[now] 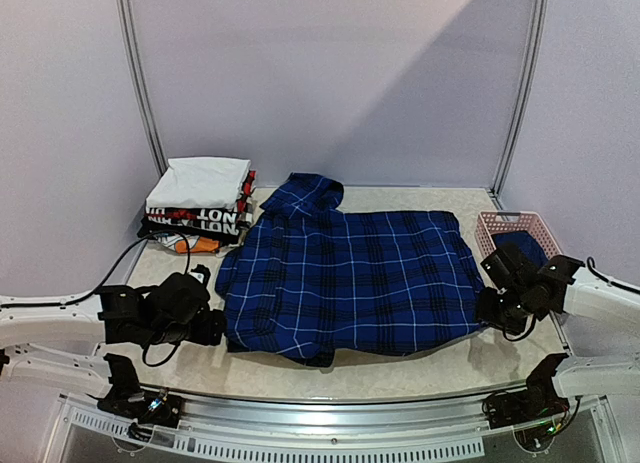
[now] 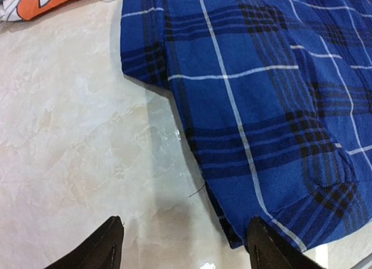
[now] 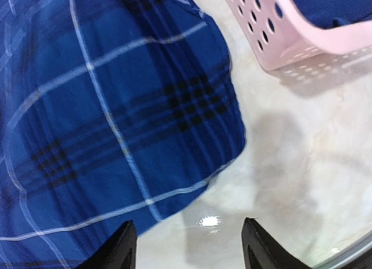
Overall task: Fold and stack the mixed laundry pile
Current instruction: Flatten out the crumpled shirt at the center of the board, then pick up the flattened shirt from the center of the board.
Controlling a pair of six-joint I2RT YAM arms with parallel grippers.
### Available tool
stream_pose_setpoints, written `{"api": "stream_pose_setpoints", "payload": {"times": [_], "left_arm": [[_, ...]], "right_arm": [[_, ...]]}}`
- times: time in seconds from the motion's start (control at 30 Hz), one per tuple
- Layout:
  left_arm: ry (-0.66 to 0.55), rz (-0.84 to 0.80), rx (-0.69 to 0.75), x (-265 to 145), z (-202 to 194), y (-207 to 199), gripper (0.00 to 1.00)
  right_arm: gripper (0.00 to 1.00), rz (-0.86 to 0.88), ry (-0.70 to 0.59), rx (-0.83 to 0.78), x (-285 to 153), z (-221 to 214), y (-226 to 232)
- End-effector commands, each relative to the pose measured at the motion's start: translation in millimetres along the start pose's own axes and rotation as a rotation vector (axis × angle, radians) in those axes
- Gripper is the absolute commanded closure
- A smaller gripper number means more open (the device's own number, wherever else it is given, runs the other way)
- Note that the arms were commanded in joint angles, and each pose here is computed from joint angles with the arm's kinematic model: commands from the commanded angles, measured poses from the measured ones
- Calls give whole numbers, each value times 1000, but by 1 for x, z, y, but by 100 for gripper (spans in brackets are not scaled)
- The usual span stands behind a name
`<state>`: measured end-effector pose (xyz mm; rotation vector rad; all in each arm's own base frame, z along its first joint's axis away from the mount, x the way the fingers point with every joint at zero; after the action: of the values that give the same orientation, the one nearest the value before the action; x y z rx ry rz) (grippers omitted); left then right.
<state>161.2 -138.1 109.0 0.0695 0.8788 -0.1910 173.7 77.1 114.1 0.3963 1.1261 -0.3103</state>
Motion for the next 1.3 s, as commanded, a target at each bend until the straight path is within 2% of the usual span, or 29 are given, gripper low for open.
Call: {"api": "stream_pose_setpoints", "payload": {"times": [0.0,0.27,0.47,0.63,0.77,0.97,1.27], "left_arm": [[72,-28,33,-4,-10,-7,25],[113,-118,37,10,-24,-27,26],[167,-197,54,22,-36,-43,38],[189,-226,87,14,-43,-47,41],[159,-213,112,-6,-39,-45,36],[169,-212,118,-20,-47,-35,51],[191,-129,127,-6,-51,-37,55]], "right_arm": [[35,129,-67,49,-11,7,14],[34,317,-17,-57,-14,-7,46],[35,311,-2,-100,-10,-13,57],[35,333,-6,-114,-14,-12,65],[35,409,-21,-148,-29,-9,84],[35,430,-18,-243,-35,-12,116],[35,420,0,-307,-29,-21,139]]}}
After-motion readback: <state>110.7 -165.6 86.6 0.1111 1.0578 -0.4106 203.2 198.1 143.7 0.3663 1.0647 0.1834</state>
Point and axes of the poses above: each gripper's point midway between its finger pads, its own x axis out along the fingers, its own y axis along the line the jaws close on, z = x × y, the point moved 5 cm from there along -x, back along the fingers, and after that the axes turned 3 degrees about x, right-handed, at the moved point
